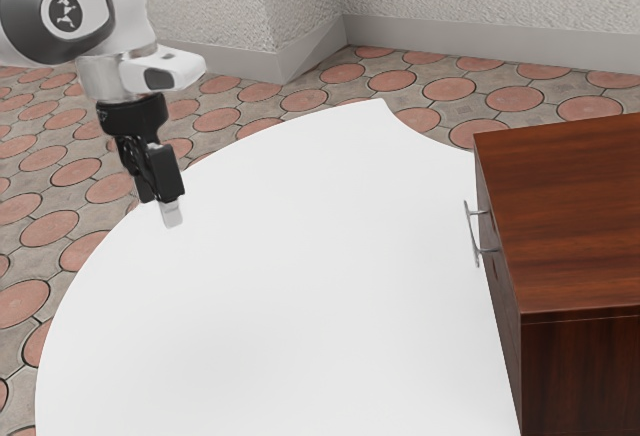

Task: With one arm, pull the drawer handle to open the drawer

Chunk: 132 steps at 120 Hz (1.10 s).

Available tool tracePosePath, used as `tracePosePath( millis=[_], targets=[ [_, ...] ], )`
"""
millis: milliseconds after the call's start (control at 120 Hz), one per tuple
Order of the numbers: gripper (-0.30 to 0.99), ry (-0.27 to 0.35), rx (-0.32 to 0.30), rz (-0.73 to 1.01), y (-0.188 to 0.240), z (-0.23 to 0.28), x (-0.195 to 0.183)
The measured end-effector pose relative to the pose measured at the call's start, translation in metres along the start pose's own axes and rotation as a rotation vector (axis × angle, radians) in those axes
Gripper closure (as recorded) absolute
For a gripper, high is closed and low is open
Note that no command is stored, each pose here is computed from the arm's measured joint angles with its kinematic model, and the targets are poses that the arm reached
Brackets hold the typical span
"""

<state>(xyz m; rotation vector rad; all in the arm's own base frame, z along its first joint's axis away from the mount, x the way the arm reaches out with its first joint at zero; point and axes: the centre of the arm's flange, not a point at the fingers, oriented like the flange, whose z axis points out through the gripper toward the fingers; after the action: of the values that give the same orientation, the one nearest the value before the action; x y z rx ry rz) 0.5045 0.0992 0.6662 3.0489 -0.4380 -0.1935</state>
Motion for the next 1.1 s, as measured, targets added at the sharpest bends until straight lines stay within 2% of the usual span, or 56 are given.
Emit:
tracePosePath(
  millis=[133, 225, 367, 442, 533, 617, 750, 875, 1033, 1100],
  targets=[
    [0.00, 0.071, 0.044, 0.101, 0.001, -0.008, 0.008],
    [0.00, 0.070, 0.074, 0.221, 0.023, -0.004, 0.017],
    [0.00, 0.100, 0.121, 0.531, 0.075, -0.004, 0.043],
    [0.00, 0.117, 0.136, 0.707, 0.090, 0.002, 0.053],
    [0.00, 0.192, 0.129, 0.923, 0.088, 0.009, 0.067],
    [0.00, 0.257, 0.157, 1.093, 0.078, 0.013, 0.080],
    [0.00, 0.311, 0.210, 1.325, 0.063, 0.024, 0.102],
    [0.08, 0.352, 0.248, 1.521, 0.063, 0.038, 0.124],
    [0.19, 0.410, 0.297, 1.806, 0.121, 0.051, 0.157],
    [0.22, 0.426, 0.328, 1.888, 0.131, 0.053, 0.164]
  ],
)
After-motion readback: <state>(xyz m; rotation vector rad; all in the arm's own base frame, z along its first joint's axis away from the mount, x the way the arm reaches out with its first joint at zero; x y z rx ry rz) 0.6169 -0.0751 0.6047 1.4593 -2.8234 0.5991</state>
